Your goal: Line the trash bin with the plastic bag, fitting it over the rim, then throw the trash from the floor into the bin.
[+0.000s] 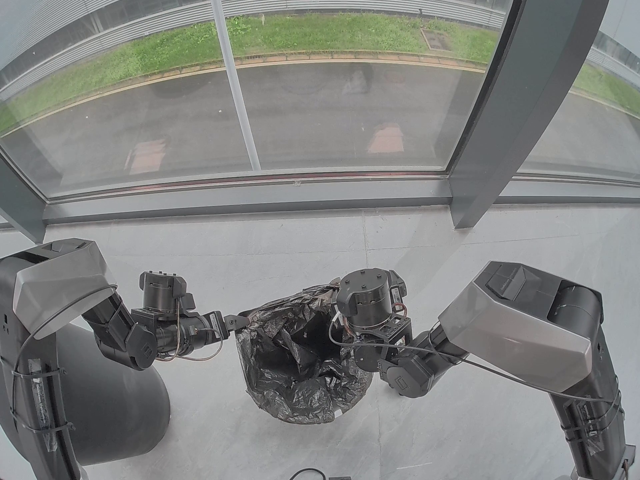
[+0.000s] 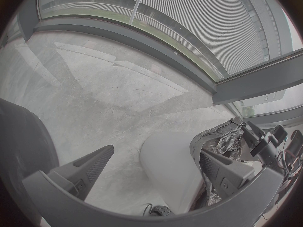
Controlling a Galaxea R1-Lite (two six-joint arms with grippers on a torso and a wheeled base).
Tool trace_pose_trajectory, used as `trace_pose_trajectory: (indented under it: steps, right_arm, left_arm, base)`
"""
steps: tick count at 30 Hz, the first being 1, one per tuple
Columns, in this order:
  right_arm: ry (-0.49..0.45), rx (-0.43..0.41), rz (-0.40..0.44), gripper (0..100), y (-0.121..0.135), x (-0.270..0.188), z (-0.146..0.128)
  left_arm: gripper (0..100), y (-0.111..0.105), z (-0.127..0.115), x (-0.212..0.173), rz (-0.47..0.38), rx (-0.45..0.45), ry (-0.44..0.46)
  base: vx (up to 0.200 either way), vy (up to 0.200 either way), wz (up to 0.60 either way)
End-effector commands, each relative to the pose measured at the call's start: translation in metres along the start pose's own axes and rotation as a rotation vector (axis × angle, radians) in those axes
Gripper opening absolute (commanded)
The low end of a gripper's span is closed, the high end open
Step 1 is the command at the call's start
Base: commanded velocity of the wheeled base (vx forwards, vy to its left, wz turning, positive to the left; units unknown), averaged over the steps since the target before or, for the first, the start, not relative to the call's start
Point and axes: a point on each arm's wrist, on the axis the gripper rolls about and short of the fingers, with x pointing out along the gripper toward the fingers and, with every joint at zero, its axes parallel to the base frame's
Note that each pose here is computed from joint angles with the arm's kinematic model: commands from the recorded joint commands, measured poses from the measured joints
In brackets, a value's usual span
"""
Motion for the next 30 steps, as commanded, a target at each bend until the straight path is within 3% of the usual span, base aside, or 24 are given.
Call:
trace_pose_trajectory:
  steps: [1, 23, 30]
  right_arm:
    - [-0.005, 0.003, -0.001, 100, 0.001, 0.001, -0.001]
    - [-0.001, 0.002, -0.008, 100, 0.0, 0.005, -0.006]
    - [-0.003, 0.004, -0.006, 100, 0.0, 0.004, -0.004]
  left_arm:
    - [100, 0.007, -0.003, 0.001, 0.019, 0.005, 0.022]
    - [100, 0.013, 0.005, 0.027, 0.011, -0.015, 0.015]
    - [100, 0.008, 0.011, 0.011, 0.01, -0.056, -0.007]
  base:
    - [0.0, 0.0, 0.0]
    - [0.0, 0.0, 0.0]
    - [0.0, 0.0, 0.0]
